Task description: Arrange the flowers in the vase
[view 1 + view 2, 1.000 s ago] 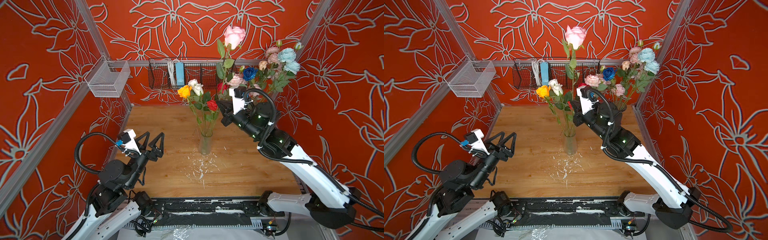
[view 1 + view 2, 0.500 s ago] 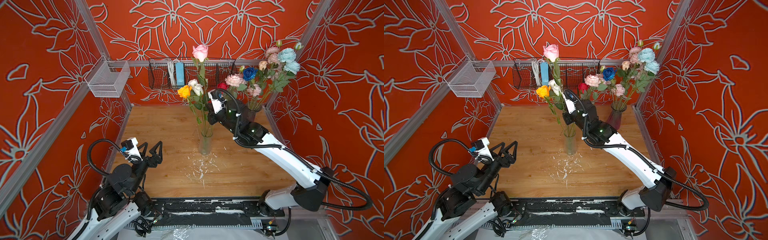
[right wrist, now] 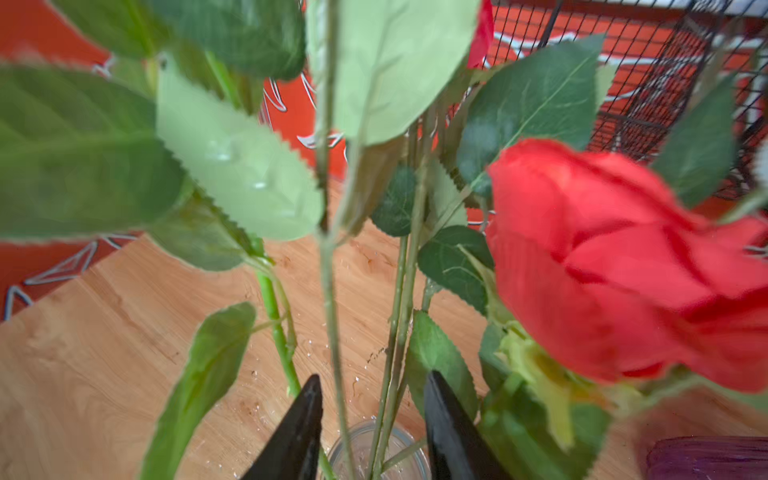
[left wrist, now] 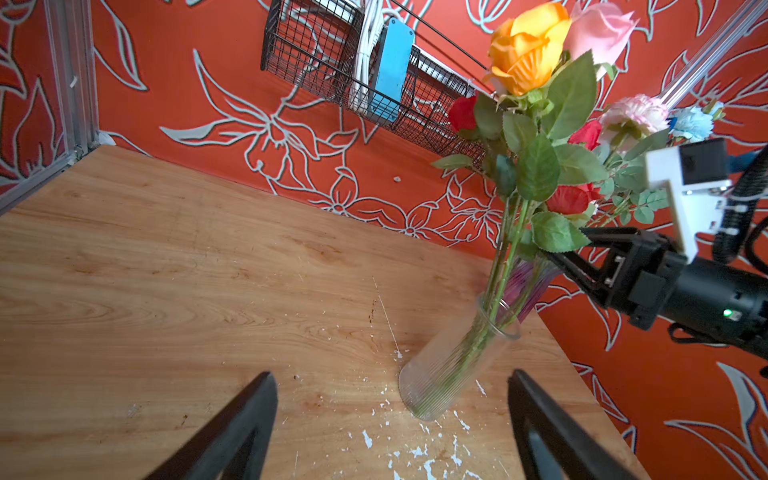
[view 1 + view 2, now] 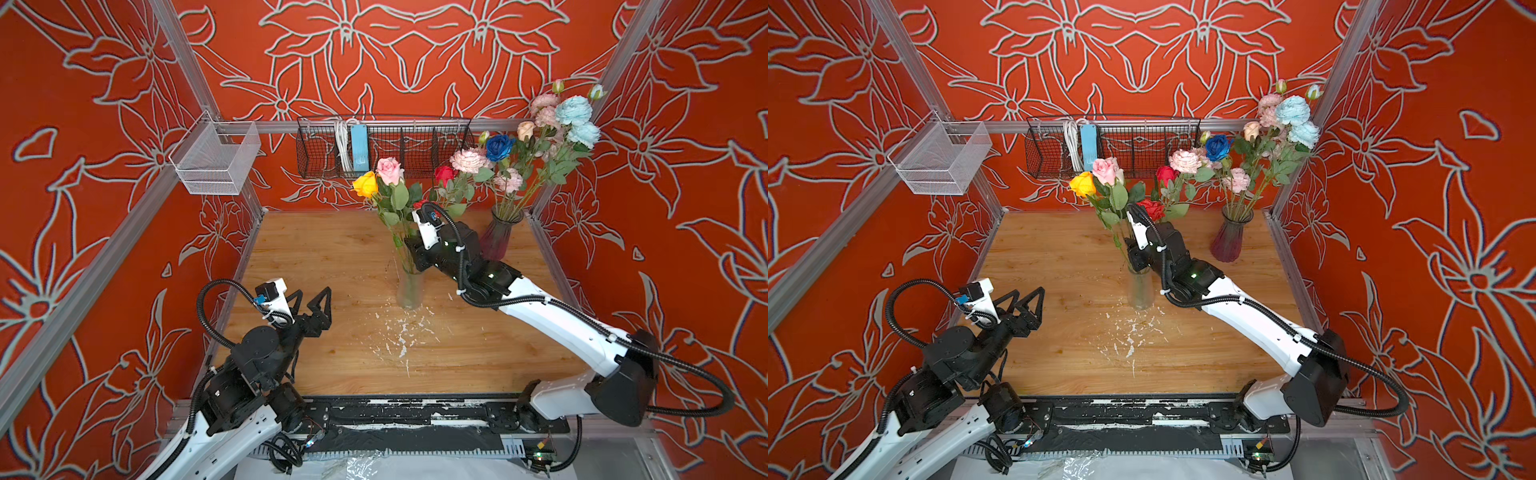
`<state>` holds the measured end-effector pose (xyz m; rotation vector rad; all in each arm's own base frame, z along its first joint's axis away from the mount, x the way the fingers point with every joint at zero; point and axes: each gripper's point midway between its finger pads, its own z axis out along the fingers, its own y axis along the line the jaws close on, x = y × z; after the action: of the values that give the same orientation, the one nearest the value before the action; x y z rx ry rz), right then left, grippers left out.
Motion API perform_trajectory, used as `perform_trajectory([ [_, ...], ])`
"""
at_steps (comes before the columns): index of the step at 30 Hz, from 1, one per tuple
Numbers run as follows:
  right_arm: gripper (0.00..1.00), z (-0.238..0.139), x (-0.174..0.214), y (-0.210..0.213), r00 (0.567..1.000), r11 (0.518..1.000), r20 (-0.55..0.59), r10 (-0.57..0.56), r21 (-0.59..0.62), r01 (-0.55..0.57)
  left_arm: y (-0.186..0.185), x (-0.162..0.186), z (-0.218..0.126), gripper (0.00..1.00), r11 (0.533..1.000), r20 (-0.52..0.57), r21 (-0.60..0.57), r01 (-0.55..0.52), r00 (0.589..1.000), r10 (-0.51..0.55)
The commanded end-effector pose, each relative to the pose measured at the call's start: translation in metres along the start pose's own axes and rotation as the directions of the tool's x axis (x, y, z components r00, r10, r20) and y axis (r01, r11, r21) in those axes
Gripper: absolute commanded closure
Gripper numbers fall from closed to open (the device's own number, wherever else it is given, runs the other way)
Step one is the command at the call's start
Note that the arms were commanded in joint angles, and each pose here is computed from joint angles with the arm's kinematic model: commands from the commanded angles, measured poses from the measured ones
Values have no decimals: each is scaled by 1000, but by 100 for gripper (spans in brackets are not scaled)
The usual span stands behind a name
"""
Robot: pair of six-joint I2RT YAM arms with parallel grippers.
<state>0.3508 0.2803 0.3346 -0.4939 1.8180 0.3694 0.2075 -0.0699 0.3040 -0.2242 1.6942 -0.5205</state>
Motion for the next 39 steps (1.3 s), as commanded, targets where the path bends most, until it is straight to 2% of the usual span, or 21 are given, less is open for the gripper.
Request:
perform_trajectory([
  [1,57,-24,-24,-3,994,999,94,54,-14,-53,-3,1,2,13,999,7,12,36,999,-37],
  [6,55,-56,-32,-5,988,995,118,95,-42,-90,5,12,13,13,998,-45,-59,18,999,-21],
  [12,51,-99,-20,-25,984,991,126,128,14,-131,14,26,23,13,984,-151,-172,-50,988,24],
  [14,41,-118,-7,-42,983,986,126,132,81,-143,18,30,26,10,972,-203,-215,-96,978,51],
  [15,25,-127,1,-53,983,980,126,135,131,-152,22,31,26,0,962,-225,-251,-112,973,54],
  [16,3,-137,11,-68,981,964,131,146,202,-171,26,32,27,2,948,-252,-288,-136,966,62],
  [18,3,-158,29,-86,981,942,123,149,286,-178,31,28,27,2,922,-285,-347,-169,956,68],
  [19,3,-168,39,-99,973,914,140,182,342,-220,32,26,27,2,910,-306,-368,-191,949,76],
  [21,2,-189,70,-130,932,799,205,297,481,-361,30,27,32,2,898,-338,-361,-251,933,125],
  [22,3,-196,86,-138,922,764,227,313,516,-387,36,27,32,2,882,-332,-401,-250,936,114],
  [24,2,-201,100,-144,943,777,237,235,536,-329,38,28,36,2,872,-322,-402,-280,935,152],
  [25,2,-202,107,-145,953,787,240,185,545,-290,35,33,43,2,875,-322,-354,-329,922,217],
  [27,3,-203,116,-153,963,768,259,80,600,-225,23,40,57,2,876,-276,-237,-421,893,355],
  [28,2,-201,119,-154,973,767,232,-17,627,-136,20,46,62,2,861,-247,-190,-472,872,423],
  [31,3,-186,117,-154,957,730,140,-253,677,94,40,45,68,2,812,-158,-264,-521,854,496],
  [32,3,-179,119,-155,955,727,92,-280,670,149,43,48,73,2,792,-155,-237,-562,827,540],
  [33,3,-174,122,-158,962,730,69,-264,666,153,46,52,76,2,783,-151,-216,-584,812,564],
  [34,2,-167,125,-163,970,738,56,-236,660,142,57,53,78,2,780,-151,-241,-578,816,558],
  [37,3,-141,140,-173,979,768,28,-200,626,139,87,55,83,2,809,-117,-308,-500,864,490],
  [39,3,-127,152,-179,980,766,-23,-200,620,171,110,60,88,2,819,-73,-356,-450,887,455],
])
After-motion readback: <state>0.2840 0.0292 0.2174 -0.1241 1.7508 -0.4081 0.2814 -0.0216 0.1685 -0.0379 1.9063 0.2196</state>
